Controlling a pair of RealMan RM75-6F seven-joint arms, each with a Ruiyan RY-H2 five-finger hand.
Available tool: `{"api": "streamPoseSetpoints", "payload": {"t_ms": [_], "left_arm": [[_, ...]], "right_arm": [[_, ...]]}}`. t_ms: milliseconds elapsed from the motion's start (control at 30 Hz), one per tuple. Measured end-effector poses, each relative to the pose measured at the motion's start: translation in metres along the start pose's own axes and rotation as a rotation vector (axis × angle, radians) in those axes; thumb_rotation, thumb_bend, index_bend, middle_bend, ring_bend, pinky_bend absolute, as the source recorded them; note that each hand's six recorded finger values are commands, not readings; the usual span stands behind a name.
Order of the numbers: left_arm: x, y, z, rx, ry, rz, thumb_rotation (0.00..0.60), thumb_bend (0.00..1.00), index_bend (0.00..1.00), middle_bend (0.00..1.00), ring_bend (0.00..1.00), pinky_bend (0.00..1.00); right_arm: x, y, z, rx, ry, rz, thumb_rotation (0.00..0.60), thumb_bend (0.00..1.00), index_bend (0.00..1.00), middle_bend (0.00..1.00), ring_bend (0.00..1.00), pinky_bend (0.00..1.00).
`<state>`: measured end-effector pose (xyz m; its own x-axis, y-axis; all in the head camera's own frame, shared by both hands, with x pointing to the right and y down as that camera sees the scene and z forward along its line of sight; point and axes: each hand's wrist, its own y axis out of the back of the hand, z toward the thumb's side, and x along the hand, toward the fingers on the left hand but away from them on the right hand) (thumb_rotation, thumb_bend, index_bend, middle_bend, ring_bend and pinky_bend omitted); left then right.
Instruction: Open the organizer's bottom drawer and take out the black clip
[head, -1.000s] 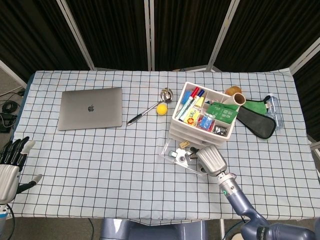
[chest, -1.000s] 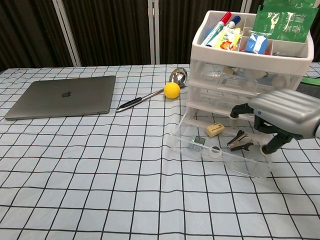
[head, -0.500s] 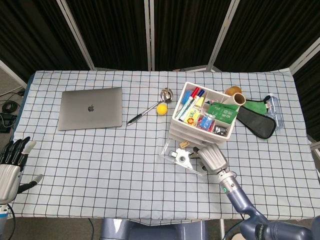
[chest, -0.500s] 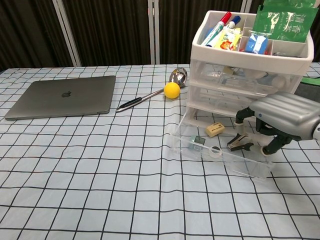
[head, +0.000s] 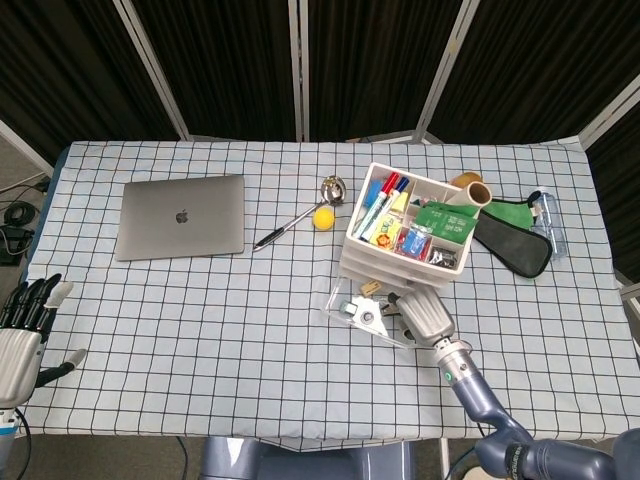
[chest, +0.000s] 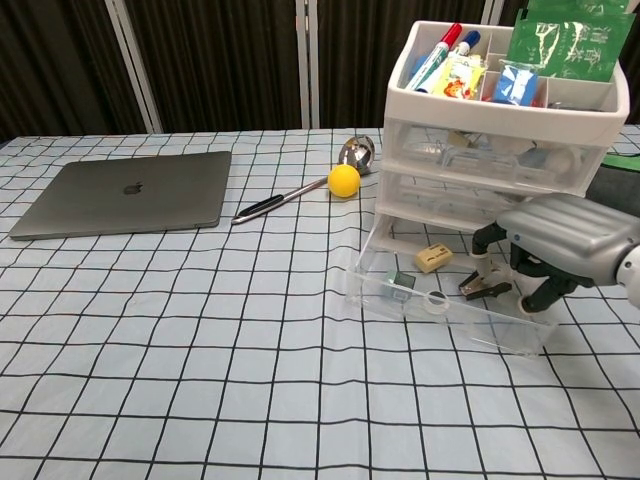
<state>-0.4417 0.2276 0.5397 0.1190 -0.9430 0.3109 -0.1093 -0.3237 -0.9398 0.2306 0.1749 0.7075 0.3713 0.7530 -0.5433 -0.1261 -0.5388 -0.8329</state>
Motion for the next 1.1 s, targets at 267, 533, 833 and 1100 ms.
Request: {"api": "streamPoseSetpoints", "payload": {"t_ms": [267,533,833,1100], "left_arm": [[0.000,-0.001,0.001,0.002,-0.003,-0.003,0.600,0.17,0.00,0.00,0.00,0.00],[0.000,-0.002,0.003,0.005,-0.009,-0.006,0.600,0.17,0.00,0.00,0.00,0.00],[-0.001,-0.001,0.004,0.002,-0.012,-0.007,0.600,0.17,0.00,0.00,0.00,0.00],[-0.001,-0.002,0.005,0.000,-0.020,-0.011,0.600,0.17,0.00,0.00,0.00,0.00]], "right_arm": [[-0.002,-0.003,-0.003,-0.003,-0.007,-0.006,0.600,0.29,0.51,1.00,1.00,1.00],[-0.003,-0.005,-0.003,0.014,-0.011,-0.019,0.600,0.31,0.51,1.00,1.00,1.00],[-0.003,-0.009,-0.004,0.034,-0.013,-0.006,0.600,0.29,0.51,1.00,1.00,1.00],[-0.004,-0.012,-0.005,0.034,-0.018,-0.002,0.600,0.30,0.52,1.00,1.00,1.00]]}}
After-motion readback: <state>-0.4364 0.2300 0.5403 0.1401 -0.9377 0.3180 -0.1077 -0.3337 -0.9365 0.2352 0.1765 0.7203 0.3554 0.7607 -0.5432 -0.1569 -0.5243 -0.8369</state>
